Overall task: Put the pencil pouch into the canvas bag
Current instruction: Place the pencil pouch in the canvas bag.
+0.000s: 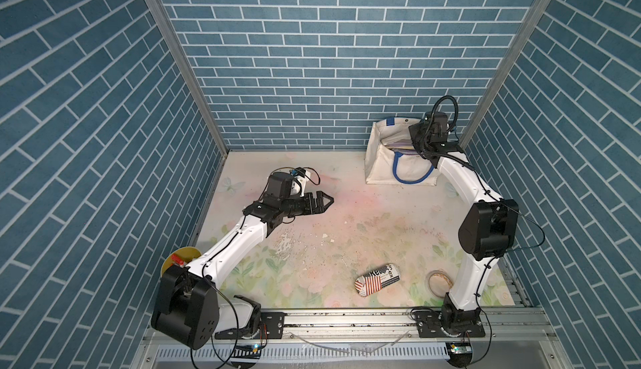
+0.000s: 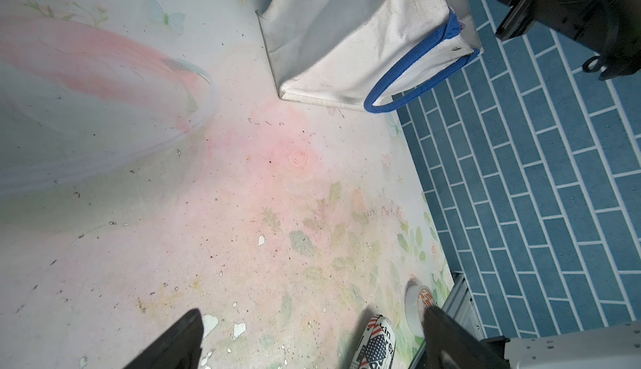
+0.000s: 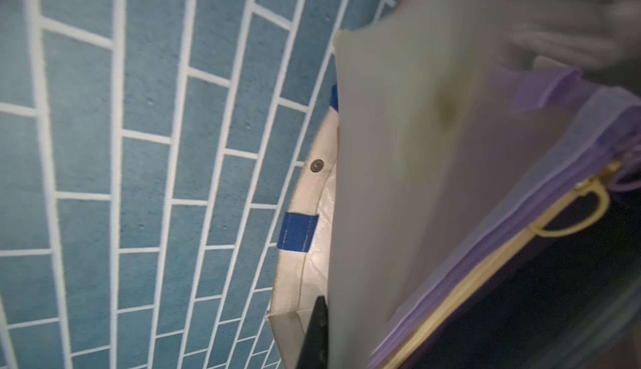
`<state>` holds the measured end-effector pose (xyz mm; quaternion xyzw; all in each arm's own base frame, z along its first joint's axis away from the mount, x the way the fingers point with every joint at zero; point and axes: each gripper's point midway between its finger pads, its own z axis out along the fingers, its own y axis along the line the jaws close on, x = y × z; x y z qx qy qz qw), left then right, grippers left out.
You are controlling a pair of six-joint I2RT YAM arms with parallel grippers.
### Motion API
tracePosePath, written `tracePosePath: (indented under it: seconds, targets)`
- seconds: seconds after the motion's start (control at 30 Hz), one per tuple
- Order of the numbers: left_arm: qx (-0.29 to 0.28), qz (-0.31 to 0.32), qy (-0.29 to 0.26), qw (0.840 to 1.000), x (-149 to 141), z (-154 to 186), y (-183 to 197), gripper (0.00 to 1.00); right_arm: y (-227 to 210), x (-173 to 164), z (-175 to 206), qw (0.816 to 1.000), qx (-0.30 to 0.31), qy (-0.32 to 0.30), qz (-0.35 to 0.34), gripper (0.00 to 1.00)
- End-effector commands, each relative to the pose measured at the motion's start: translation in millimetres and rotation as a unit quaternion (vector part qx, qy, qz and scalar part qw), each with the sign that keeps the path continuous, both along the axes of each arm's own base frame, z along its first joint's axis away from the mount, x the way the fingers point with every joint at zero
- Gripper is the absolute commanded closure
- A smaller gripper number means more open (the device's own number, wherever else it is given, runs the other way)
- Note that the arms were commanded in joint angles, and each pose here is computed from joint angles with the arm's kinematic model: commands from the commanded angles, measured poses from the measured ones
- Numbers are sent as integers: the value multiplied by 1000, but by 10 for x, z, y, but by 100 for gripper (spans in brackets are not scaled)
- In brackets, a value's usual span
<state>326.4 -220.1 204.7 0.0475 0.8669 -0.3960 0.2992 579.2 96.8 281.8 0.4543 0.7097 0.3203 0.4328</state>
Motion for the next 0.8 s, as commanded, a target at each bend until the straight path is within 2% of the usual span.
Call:
tracePosePath:
  seconds: [0.0, 0.13, 0.23, 0.6, 0.77]
  targets:
    - [-8, -2, -18, 1000, 42, 163, -31, 1, 51, -29, -15, 999, 33, 4, -1, 100]
    - [-8, -5, -19, 1000, 56, 166, -52, 1, 60, -10, -57, 999, 39, 15, 4, 99]
    - [-7, -6, -21, 1000, 60, 169, -54, 1, 57, -12, -34, 999, 36, 14, 7, 86]
    - [-4, -4, -20, 1000, 36, 123, -51, 1, -46, -70, 197, 1000, -9, 10, 18, 50]
    - [-2, -6, -21, 1000, 52, 124, -61, 1, -88, -165, 359, 998, -47, 10, 28, 25]
